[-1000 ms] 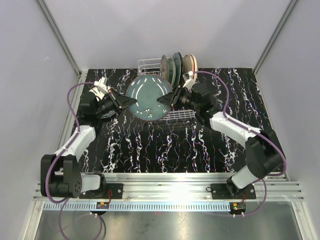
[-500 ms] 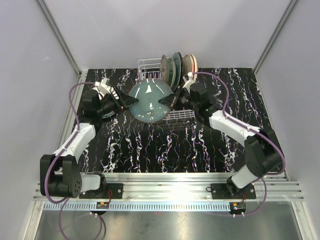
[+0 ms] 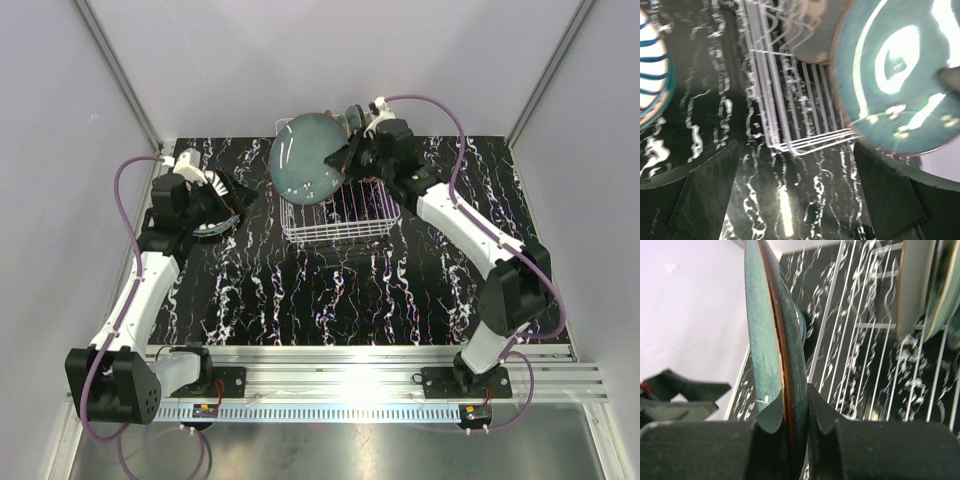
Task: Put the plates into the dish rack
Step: Pass the plate from the left arm to the right, then insert the plate into the dish rack
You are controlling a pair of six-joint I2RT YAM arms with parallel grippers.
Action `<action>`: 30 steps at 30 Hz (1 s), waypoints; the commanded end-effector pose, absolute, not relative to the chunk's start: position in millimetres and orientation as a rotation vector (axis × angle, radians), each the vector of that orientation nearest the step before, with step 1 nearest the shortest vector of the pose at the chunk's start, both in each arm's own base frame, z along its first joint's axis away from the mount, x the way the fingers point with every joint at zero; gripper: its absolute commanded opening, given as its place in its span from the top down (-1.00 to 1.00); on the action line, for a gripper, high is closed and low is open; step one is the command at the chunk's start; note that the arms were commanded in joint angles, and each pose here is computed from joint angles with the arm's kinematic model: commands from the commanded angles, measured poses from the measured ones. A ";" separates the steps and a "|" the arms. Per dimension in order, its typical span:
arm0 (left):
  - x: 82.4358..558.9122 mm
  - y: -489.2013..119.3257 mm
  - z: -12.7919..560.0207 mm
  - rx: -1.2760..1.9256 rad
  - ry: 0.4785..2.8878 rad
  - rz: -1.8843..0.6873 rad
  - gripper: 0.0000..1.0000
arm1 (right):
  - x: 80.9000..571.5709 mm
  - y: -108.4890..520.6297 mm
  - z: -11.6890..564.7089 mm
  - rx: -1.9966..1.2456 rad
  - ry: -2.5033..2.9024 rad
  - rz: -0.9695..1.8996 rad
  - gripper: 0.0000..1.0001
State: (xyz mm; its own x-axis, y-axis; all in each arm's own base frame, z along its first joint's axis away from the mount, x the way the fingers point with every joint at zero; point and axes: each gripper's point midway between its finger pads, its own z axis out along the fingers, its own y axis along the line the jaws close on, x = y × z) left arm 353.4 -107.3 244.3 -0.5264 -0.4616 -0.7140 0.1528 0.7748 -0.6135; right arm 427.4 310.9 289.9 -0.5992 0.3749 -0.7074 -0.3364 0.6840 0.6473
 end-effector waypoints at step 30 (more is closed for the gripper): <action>357.2 -82.2 252.6 -0.280 1.977 -0.607 -0.98 | 533.9 320.9 366.8 0.063 1.618 -0.037 1.00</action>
State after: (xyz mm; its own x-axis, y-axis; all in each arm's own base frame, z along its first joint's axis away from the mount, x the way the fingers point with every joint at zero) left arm 350.0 -83.4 220.1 -0.5412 -0.4484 -0.7114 0.0113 0.8420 -0.5394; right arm 520.2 345.7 265.7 -0.2917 -0.1348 -0.9470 -0.0859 0.9897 -0.1144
